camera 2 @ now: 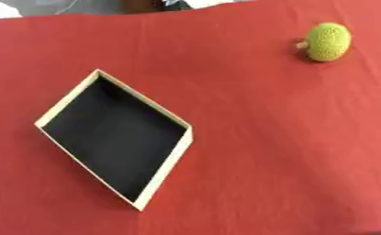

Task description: Pick up objects on the table and place them in the box.

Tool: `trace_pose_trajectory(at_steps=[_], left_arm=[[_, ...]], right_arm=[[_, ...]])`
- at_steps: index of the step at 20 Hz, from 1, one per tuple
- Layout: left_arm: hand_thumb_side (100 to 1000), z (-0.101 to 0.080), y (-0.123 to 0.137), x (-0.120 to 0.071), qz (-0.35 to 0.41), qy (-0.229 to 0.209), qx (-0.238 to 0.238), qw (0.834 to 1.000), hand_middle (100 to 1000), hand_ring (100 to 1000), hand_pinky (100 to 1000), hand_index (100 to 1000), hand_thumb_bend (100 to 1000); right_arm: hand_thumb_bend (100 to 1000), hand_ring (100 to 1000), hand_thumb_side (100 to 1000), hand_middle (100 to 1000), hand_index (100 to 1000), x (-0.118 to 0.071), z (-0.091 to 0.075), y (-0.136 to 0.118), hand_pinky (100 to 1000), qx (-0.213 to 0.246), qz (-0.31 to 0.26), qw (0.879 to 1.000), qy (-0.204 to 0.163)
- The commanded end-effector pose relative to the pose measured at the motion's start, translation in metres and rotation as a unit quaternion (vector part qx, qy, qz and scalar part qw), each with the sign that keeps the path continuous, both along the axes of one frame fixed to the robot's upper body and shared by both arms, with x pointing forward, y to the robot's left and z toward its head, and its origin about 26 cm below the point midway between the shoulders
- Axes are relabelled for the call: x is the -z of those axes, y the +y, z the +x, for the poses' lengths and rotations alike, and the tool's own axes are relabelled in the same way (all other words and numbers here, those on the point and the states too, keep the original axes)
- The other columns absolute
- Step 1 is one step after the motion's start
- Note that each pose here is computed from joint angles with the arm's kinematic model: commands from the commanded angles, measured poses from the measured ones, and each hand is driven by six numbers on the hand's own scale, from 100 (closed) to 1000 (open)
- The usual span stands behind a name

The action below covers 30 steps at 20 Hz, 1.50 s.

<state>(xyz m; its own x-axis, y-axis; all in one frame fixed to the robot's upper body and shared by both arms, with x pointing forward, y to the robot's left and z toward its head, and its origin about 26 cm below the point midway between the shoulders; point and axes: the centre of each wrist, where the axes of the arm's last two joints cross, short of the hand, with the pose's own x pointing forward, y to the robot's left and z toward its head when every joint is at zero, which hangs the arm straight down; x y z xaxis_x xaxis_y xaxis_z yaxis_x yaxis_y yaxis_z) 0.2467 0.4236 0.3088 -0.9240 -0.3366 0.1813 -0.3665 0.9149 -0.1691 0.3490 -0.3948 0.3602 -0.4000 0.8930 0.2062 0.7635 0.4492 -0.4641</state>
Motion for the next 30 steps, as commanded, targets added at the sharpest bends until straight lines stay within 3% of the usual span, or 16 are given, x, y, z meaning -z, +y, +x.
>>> trace_pose_trajectory(at_steps=[1,2,6,10,18,19,23,27,30], left_arm=[[694,-0.002,0.001,-0.018,0.010,-0.032,0.005,0.999,665,647,611,735,167],[694,-0.002,0.001,-0.019,0.009,-0.033,0.007,0.999,665,647,611,735,168],[694,0.000,0.002,-0.023,0.007,-0.033,0.012,0.999,665,646,610,734,167],[693,0.001,0.003,-0.023,0.010,-0.030,0.013,0.999,665,646,610,733,165],[692,0.002,0.005,-0.022,0.014,-0.024,0.011,1.000,664,645,608,732,161],[692,0.002,0.005,-0.022,0.014,-0.023,0.011,1.000,664,645,608,732,161],[692,0.002,0.006,-0.022,0.016,-0.023,0.009,1.000,664,644,607,732,160],[691,0.003,0.006,-0.021,0.017,-0.020,0.008,1.000,663,644,607,730,158],[691,0.002,0.006,-0.021,0.017,-0.019,0.007,1.000,663,643,606,729,158]], right_arm=[[100,856,765,822,891,-0.008,0.006,-0.013,755,0.049,-0.057,0.997,0.027],[100,857,807,824,891,-0.006,0.010,-0.013,758,0.052,-0.070,0.996,0.036],[100,877,830,847,917,0.006,0.021,-0.014,790,0.041,-0.126,0.987,0.088],[100,935,834,908,969,0.014,0.026,-0.016,869,0.020,-0.225,0.956,0.186],[100,985,623,960,989,0.012,0.019,-0.021,989,0.053,-0.361,0.870,0.332],[100,991,542,964,982,0.012,0.018,-0.022,1000,0.060,-0.372,0.859,0.346],[161,1000,413,977,972,0.010,0.015,-0.023,1000,0.088,-0.416,0.812,0.400],[240,1000,288,981,967,0.006,0.013,-0.022,1000,0.104,-0.434,0.780,0.438],[302,1000,157,983,962,0.004,0.011,-0.022,1000,0.110,-0.435,0.767,0.458]])
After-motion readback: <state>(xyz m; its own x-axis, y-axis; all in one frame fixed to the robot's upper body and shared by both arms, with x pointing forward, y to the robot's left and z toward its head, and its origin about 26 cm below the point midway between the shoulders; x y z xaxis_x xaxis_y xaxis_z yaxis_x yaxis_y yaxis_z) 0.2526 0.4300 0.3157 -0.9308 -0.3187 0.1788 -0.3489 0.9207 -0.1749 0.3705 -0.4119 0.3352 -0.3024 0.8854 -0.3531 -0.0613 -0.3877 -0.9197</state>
